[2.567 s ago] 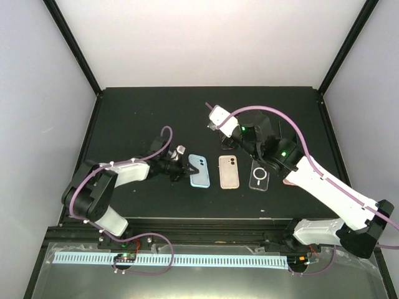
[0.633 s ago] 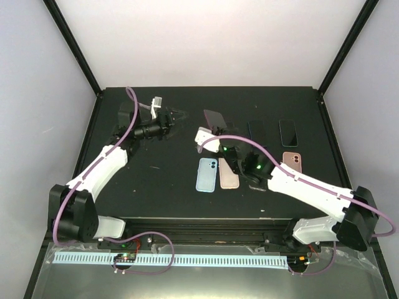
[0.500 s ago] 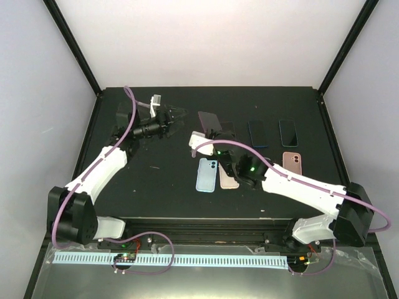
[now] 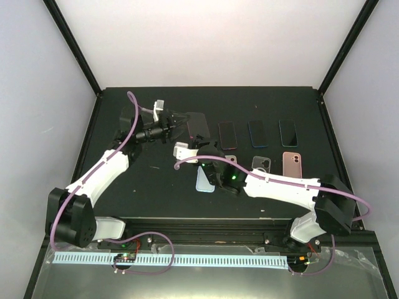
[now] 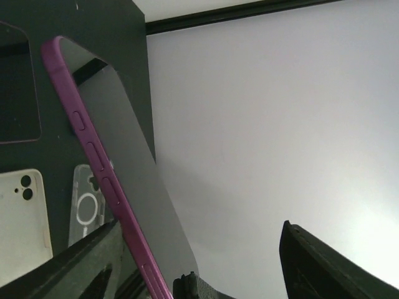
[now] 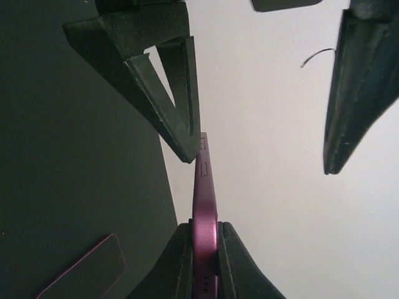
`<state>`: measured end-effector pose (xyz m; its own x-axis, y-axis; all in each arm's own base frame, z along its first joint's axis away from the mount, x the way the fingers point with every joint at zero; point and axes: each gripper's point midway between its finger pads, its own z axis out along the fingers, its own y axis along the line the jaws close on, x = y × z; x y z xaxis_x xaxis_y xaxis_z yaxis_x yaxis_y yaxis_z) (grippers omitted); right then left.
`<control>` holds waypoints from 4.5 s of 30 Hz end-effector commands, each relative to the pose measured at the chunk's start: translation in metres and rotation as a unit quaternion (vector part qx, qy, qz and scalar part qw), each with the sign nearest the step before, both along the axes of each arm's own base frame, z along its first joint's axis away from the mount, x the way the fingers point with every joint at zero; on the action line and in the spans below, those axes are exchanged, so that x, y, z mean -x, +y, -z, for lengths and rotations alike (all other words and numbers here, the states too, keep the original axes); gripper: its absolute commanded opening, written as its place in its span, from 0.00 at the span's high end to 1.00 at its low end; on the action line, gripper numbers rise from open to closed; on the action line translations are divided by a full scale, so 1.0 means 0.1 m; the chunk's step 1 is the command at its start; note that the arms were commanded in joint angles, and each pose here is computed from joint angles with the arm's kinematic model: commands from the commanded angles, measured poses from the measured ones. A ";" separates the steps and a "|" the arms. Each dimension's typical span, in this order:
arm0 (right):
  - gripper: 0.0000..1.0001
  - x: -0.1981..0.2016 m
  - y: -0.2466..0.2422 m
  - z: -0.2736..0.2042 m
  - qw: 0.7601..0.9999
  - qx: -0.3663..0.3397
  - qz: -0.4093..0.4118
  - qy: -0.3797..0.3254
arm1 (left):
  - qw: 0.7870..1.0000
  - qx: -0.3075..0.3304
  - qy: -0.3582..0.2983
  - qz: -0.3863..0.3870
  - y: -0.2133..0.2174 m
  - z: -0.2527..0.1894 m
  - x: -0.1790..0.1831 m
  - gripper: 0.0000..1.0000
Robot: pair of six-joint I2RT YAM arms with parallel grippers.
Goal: Take the phone out of the phone case
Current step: Place the phone at the center of the board, then reset both arms
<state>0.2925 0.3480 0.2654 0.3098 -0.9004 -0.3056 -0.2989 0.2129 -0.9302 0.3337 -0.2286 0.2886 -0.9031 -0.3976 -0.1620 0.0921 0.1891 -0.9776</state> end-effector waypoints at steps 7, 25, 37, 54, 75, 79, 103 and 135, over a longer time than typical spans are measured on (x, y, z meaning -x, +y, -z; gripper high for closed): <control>0.99 0.02 0.03 -0.29 0.998 -0.042 0.016 -0.054 | 1.000 0.002 0.022 0.011 -0.08 0.08 -0.01 0.53; 0.93 0.08 -0.02 -0.13 0.997 -0.022 0.013 -0.069 | 1.000 -0.021 0.010 0.019 -0.13 0.16 -0.08 0.98; 0.24 0.18 -0.20 -0.05 0.998 -0.025 0.005 -0.053 | 0.998 -0.051 -0.035 0.004 0.00 0.14 -0.28 0.98; 0.00 0.04 -0.71 -0.04 0.991 -0.088 0.048 0.083 | 0.990 -0.123 -0.037 0.058 -0.12 0.79 -0.74 0.98; 0.00 -0.37 -1.31 -0.17 0.952 -0.202 0.115 0.198 | 0.986 -0.131 0.061 0.082 -0.36 1.87 -1.14 0.98; 0.00 -0.39 -1.32 -0.15 0.950 -0.204 0.116 0.205 | 0.985 -0.133 0.068 0.083 -0.43 2.01 -1.20 0.98; 0.00 -0.39 -1.31 -0.21 0.945 -0.215 0.109 0.223 | 0.973 -0.198 0.105 0.051 -0.35 2.27 -1.07 0.43; 0.00 -0.15 -2.28 -0.59 0.861 -0.358 0.132 0.335 | 0.903 -0.367 -0.222 0.026 1.09 -0.10 -0.44 0.01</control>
<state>0.3181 0.1319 0.3300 -0.2713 -0.5012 -0.8217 -0.5358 0.7878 -0.3037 0.3983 -0.1436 0.2617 -0.7776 -0.0793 -0.6237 0.3680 0.7470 -0.5537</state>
